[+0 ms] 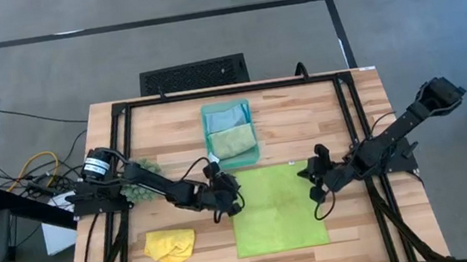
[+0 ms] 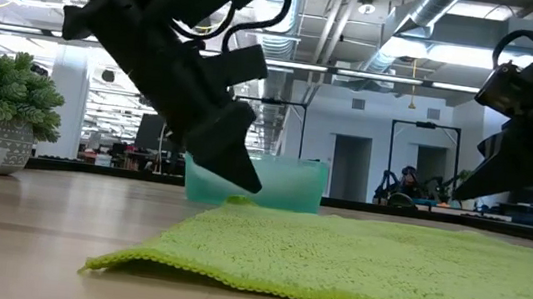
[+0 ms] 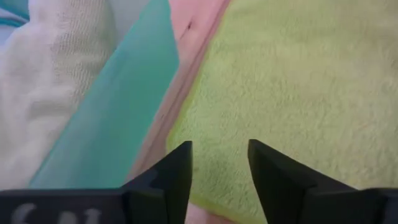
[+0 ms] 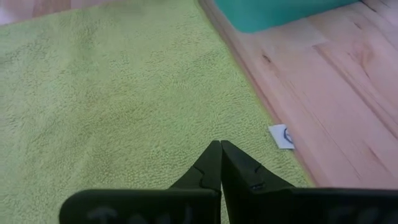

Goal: Fold microfiber towels
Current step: Fold the light green microfiber cloth

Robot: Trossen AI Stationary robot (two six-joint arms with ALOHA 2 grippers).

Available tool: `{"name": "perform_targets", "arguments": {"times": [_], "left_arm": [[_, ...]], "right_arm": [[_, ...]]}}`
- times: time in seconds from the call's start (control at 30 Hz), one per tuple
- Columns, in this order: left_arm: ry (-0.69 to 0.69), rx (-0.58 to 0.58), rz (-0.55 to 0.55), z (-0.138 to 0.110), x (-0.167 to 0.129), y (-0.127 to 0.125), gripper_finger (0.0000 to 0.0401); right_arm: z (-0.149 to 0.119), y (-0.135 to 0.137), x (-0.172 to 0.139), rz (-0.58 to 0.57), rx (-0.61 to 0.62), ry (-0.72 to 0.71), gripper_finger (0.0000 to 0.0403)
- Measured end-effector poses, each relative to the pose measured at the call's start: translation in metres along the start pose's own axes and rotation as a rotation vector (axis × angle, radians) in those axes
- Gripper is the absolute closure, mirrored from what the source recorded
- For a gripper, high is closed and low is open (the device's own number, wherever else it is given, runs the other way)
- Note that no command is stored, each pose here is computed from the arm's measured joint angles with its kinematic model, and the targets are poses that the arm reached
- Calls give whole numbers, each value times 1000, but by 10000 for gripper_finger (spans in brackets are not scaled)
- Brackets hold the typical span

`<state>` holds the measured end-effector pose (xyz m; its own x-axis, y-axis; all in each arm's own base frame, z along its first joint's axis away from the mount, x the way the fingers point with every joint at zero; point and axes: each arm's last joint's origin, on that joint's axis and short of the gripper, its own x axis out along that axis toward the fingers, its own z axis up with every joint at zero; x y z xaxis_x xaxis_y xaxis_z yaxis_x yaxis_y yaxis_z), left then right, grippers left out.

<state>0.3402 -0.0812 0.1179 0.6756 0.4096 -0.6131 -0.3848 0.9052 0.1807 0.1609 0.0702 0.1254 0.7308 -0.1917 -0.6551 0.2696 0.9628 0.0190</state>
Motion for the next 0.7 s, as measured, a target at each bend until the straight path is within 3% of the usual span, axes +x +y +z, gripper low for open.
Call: {"name": "perform_targets", "arguments": {"times": [0.2,0.37,0.5,0.7], "left_arm": [[-12,31,115,-5,2,2,244],[9,137,173,-22,16,-2,243],[-21,123,240,-25,27,-8,243],[-21,130,253,-20,30,-11,253]], "right_arm": [[-1,1,-1,9,-4,3,376],[-1,1,0,6,-4,3,376],[-1,1,0,6,-4,3,376],[-1,1,0,6,-4,3,376]]}}
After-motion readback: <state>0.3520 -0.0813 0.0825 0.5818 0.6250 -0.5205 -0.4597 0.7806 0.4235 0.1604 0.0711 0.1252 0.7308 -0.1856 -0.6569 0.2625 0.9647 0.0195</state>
